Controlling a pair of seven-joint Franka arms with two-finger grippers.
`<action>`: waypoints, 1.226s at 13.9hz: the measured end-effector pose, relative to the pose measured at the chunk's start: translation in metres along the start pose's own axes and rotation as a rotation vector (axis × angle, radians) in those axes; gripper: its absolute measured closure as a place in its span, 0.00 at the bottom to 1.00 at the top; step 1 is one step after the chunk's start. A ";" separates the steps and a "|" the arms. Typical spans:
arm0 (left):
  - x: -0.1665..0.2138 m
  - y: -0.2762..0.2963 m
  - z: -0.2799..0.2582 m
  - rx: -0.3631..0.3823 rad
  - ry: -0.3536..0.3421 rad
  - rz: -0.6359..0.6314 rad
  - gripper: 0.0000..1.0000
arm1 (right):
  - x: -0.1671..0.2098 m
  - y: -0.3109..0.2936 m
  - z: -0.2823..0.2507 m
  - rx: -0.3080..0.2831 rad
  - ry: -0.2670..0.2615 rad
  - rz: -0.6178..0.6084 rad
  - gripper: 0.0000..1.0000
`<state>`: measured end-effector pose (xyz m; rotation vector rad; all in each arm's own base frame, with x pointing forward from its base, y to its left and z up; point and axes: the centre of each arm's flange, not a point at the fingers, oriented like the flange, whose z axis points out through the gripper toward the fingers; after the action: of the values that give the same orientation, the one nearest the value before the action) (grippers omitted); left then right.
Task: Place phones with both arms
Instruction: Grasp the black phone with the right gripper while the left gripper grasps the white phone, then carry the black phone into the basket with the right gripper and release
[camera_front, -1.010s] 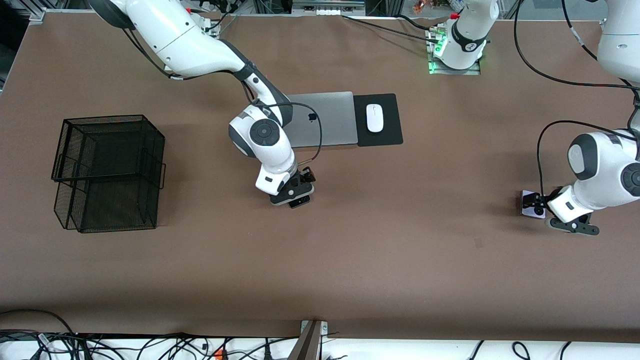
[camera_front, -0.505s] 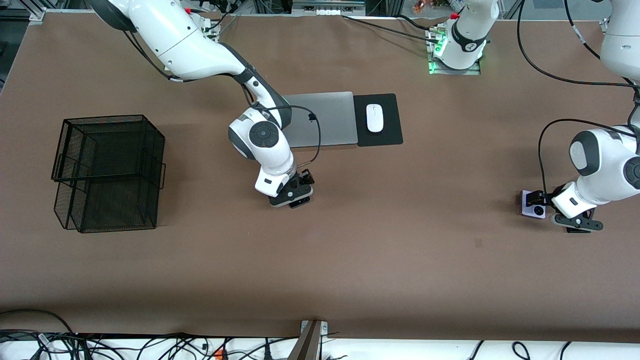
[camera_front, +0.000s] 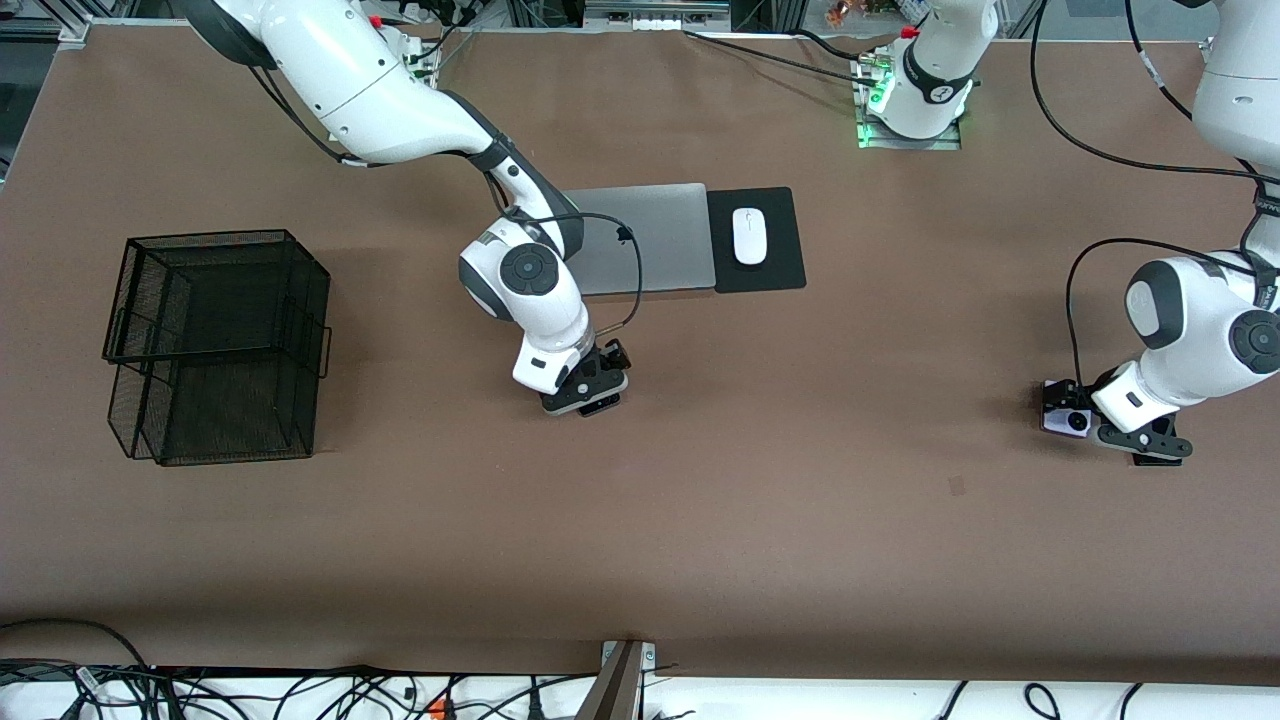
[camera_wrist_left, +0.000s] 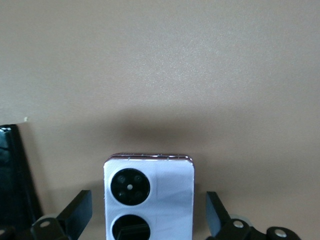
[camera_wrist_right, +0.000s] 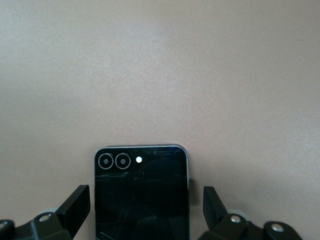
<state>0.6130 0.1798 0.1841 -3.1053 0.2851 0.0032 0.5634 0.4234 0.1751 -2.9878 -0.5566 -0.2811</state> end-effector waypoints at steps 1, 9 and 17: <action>-0.001 0.001 0.005 -0.003 0.000 0.000 0.00 | 0.000 0.001 0.001 0.000 0.002 -0.001 0.00; -0.004 -0.004 0.011 0.003 -0.005 0.007 0.00 | -0.001 0.002 0.006 0.000 0.013 -0.009 0.00; -0.009 -0.011 0.017 -0.002 -0.012 0.006 0.00 | 0.006 0.007 0.001 -0.007 0.027 -0.003 0.21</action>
<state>0.6057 0.1929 0.1673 -3.1055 0.2942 0.0218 0.5717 0.4191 0.1746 -2.9855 -0.5585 -0.3232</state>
